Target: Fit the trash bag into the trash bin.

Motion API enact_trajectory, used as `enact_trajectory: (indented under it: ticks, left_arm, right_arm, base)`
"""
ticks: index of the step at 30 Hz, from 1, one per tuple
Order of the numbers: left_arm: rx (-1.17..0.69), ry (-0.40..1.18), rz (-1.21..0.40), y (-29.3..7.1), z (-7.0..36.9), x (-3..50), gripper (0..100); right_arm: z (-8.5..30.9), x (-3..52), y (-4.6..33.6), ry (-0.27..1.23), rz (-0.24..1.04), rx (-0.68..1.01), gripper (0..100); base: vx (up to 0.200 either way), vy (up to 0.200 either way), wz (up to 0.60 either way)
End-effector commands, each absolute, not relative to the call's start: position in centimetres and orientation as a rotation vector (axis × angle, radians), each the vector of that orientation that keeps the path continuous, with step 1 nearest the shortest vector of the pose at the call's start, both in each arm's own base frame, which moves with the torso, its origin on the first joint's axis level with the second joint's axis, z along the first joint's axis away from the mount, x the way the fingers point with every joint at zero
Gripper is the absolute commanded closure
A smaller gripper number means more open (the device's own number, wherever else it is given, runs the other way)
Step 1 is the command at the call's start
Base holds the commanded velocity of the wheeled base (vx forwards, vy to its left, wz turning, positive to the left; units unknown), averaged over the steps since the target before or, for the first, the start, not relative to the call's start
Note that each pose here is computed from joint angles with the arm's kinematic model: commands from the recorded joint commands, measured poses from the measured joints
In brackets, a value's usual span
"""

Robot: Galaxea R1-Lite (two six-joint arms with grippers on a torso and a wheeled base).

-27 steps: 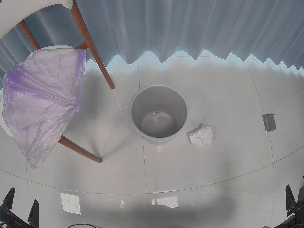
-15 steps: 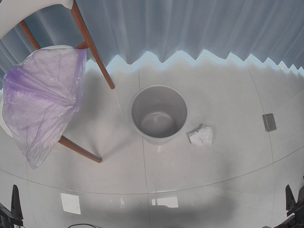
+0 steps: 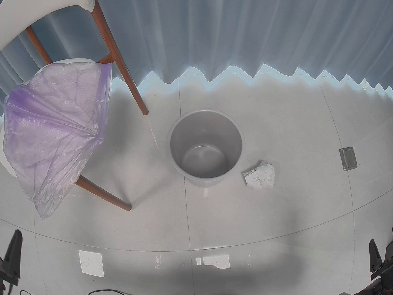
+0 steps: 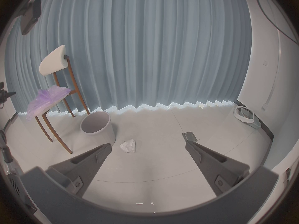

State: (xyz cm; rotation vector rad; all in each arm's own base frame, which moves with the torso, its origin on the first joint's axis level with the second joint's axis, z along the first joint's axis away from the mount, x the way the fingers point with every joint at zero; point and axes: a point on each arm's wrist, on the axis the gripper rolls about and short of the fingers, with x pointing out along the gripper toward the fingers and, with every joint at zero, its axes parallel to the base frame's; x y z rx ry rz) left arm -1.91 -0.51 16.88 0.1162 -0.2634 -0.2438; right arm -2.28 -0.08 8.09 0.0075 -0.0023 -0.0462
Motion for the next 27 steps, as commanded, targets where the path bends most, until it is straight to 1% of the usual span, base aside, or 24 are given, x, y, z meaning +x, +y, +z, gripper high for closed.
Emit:
enact_trajectory:
  ticks: [1, 6, 8, 14, 19, 21, 24, 27]
  left_arm:
    - [0.111, -0.088, -0.384, -0.9, 23.0, 4.3, 0]
    - [0.133, -0.004, -0.471, -1.4, 24.8, 8.7, 0]
    - [0.133, 0.02, -0.482, -1.5, 25.1, 10.0, 0]
    - [0.15, 0.046, -0.544, -2.7, 26.2, 12.8, 0]
    - [0.189, 0.053, -0.518, -3.2, 26.7, 14.4, 0]
    - [0.212, 0.044, -0.519, -4.1, 27.5, 15.4, 0]
    - [0.221, 0.037, -0.536, -5.1, 27.8, 15.5, 0]
    - [0.23, 0.043, -0.517, -5.9, 27.8, 15.4, 0]
  right_arm:
    - [7.6, -2.3, -0.1, 0.0, -0.046, 0.008, 0]
    - [7.6, -2.3, -0.1, 0.0, -0.046, 0.006, 0]
    - [7.6, -2.3, -0.1, 0.0, -0.046, 0.008, 0]
    - [7.6, -2.3, -0.1, 0.0, -0.046, 0.008, 0]
    - [7.6, -2.3, -0.1, 0.0, -0.046, 0.006, 0]
    - [7.6, -2.3, -0.1, 0.0, -0.046, 0.008, 0]
    - [7.6, -2.3, -0.1, 0.0, -0.046, 0.008, 0]
    - [7.6, -2.3, -0.1, 0.0, -0.046, 0.008, 0]
  base:
    - [0.0, 0.0, 0.0]
    - [0.0, 0.0, 0.0]
    - [0.0, 0.0, 0.0]
    - [0.0, 0.0, 0.0]
    - [0.0, 0.0, 0.0]
    - [0.0, 0.0, 0.0]
    - [0.0, 0.0, 0.0]
    - [0.0, 0.0, 0.0]
